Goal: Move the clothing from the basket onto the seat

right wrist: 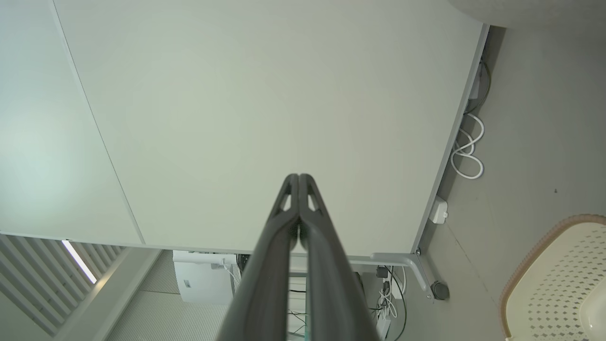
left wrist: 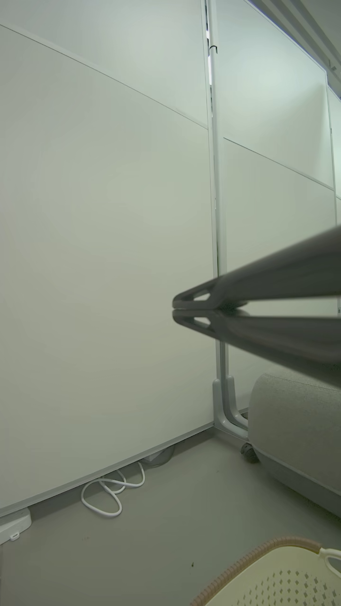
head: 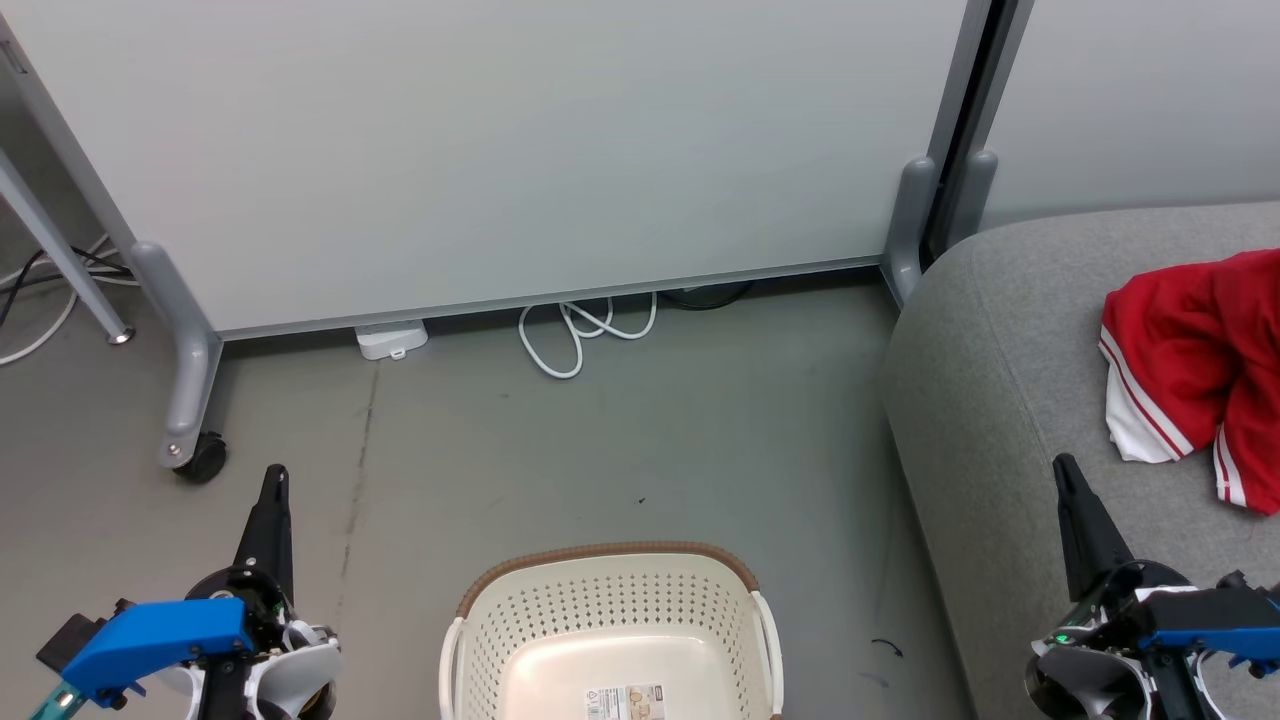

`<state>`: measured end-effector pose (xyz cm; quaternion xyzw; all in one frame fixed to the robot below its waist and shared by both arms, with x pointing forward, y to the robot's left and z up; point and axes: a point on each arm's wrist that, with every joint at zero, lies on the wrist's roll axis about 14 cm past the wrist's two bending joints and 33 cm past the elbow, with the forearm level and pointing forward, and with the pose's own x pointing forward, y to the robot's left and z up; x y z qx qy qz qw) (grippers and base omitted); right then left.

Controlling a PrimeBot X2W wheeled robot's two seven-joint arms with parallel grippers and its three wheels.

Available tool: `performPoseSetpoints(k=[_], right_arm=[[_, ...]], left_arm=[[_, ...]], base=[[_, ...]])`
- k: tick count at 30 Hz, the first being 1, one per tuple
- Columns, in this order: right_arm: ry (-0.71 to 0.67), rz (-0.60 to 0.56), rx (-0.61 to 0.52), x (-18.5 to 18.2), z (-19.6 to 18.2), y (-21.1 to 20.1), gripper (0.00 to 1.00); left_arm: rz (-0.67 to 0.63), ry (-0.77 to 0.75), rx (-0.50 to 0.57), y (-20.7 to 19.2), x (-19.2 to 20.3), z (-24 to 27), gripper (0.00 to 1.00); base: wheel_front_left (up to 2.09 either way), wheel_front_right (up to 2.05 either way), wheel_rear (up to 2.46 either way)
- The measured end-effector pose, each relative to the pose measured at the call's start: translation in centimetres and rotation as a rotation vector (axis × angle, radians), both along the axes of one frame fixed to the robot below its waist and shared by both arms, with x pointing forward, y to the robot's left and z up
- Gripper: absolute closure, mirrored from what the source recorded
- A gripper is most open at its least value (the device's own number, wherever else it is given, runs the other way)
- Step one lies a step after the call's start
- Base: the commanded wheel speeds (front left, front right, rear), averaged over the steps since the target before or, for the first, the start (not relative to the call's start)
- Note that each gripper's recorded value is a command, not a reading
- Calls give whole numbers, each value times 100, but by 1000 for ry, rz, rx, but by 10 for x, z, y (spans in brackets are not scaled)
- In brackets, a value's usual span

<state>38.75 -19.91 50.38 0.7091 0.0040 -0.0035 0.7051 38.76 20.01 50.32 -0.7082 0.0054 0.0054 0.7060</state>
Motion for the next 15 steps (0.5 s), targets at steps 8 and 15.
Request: performPoseSetpoints(k=[8,15], right_arm=[[0,0,0,0,0,0,100],[0,0,0,0,0,0,100]], left_arm=[[0,0,0,0,0,0,100],[0,0,0,0,0,0,100]], base=[[0,0,0],[0,0,0]])
